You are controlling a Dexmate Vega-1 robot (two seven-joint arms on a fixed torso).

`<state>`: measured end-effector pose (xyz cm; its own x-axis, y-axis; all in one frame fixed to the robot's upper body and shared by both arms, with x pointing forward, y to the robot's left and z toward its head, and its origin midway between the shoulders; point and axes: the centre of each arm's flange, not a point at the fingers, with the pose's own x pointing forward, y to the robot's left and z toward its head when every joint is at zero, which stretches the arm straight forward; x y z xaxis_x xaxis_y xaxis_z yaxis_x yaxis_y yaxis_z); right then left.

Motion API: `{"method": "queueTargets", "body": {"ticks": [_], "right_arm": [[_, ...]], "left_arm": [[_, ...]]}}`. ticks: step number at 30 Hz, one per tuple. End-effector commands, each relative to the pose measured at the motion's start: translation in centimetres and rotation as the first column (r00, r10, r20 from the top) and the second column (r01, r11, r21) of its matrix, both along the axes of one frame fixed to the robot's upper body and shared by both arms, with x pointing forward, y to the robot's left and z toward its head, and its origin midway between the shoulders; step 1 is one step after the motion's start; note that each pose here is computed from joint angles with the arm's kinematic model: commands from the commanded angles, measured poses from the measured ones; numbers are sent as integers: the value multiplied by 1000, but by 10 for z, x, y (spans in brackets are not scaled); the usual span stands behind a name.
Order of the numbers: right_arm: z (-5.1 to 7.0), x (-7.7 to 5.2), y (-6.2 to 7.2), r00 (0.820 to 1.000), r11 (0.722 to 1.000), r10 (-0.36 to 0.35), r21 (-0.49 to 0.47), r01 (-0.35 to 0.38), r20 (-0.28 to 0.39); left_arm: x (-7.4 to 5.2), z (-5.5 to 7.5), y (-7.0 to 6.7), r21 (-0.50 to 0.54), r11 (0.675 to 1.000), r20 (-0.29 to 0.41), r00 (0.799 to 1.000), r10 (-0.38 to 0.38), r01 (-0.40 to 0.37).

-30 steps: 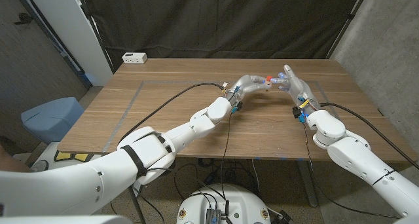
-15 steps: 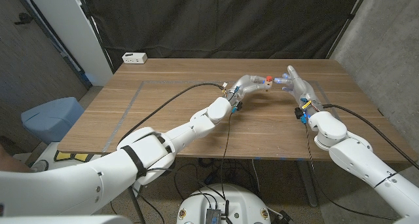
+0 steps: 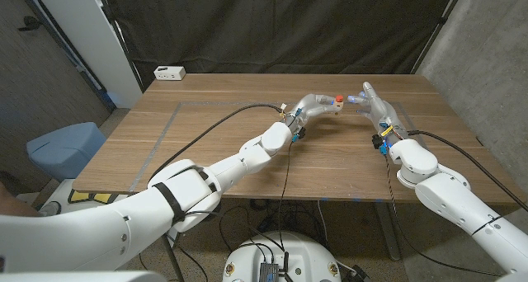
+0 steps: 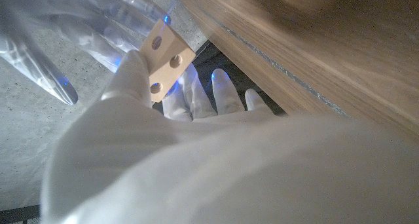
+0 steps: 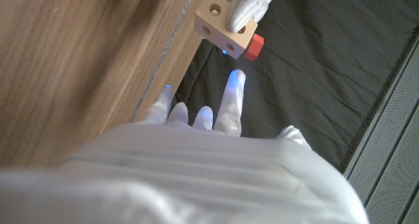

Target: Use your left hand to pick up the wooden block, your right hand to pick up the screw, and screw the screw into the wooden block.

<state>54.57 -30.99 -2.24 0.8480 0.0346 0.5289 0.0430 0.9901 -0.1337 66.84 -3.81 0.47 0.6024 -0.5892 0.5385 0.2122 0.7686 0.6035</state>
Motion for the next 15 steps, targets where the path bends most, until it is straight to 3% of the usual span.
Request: {"method": "queueTargets", "body": {"ticks": [1, 15], "right_arm": [[4, 3, 0, 1000, 1000, 17, -19, -17, 0], [10, 11, 4, 998, 997, 70, -45, -70, 2]], "left_arm": [[-1, 1, -1, 1, 1000, 6, 1000, -2, 2], [-1, 1, -3, 3, 1000, 8, 1000, 1, -1]]}}
